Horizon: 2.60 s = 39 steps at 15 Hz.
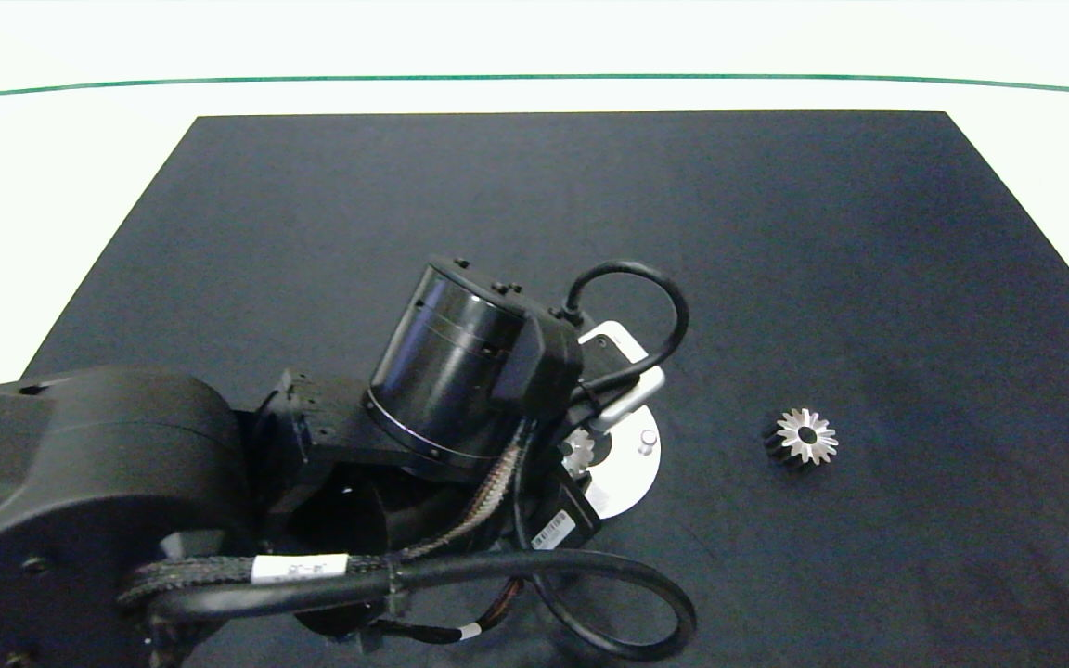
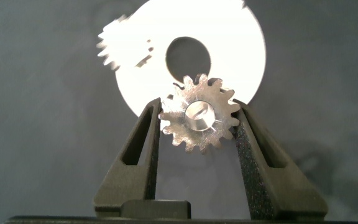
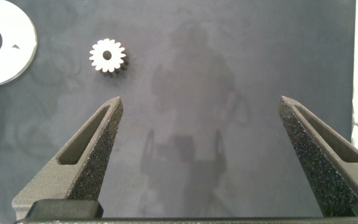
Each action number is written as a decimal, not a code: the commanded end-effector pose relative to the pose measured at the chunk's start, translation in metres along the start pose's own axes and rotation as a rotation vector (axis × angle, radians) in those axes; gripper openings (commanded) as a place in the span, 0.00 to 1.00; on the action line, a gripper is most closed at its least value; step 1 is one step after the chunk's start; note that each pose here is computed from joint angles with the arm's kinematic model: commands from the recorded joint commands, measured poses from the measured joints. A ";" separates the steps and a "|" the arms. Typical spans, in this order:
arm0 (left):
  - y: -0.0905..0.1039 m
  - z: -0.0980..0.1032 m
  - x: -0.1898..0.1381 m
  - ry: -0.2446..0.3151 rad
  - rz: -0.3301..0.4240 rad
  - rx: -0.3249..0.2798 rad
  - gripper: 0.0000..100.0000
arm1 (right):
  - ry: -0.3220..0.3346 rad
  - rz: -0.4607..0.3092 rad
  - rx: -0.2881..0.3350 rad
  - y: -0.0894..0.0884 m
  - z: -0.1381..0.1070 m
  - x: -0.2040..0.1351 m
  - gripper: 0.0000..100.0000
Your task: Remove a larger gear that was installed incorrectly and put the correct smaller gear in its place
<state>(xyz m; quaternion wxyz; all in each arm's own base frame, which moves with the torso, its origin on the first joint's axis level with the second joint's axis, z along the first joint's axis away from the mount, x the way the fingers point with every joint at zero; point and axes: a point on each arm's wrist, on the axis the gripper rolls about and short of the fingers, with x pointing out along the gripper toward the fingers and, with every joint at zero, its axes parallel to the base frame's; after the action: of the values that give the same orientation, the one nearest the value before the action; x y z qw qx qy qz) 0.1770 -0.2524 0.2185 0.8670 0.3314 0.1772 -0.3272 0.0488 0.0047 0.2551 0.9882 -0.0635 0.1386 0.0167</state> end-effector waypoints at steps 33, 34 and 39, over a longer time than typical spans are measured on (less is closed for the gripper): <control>-0.023 0.050 0.075 0.040 -0.013 0.032 0.22 | 0.019 -0.003 0.034 0.001 -0.020 -0.005 1.00; -0.022 0.049 0.076 0.042 -0.010 0.028 0.22 | 0.020 -0.003 0.034 0.001 -0.020 -0.005 1.00; -0.023 0.047 0.080 0.052 -0.012 0.030 0.22 | 0.020 -0.003 0.035 0.001 -0.021 -0.005 1.00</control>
<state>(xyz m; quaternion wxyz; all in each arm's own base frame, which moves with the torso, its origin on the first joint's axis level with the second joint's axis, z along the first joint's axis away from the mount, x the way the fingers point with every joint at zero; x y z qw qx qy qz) 0.2221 -0.3337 0.2017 0.8565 0.3482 0.1939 -0.3279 0.0377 0.0026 0.2370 0.9881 -0.0458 0.1466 0.0123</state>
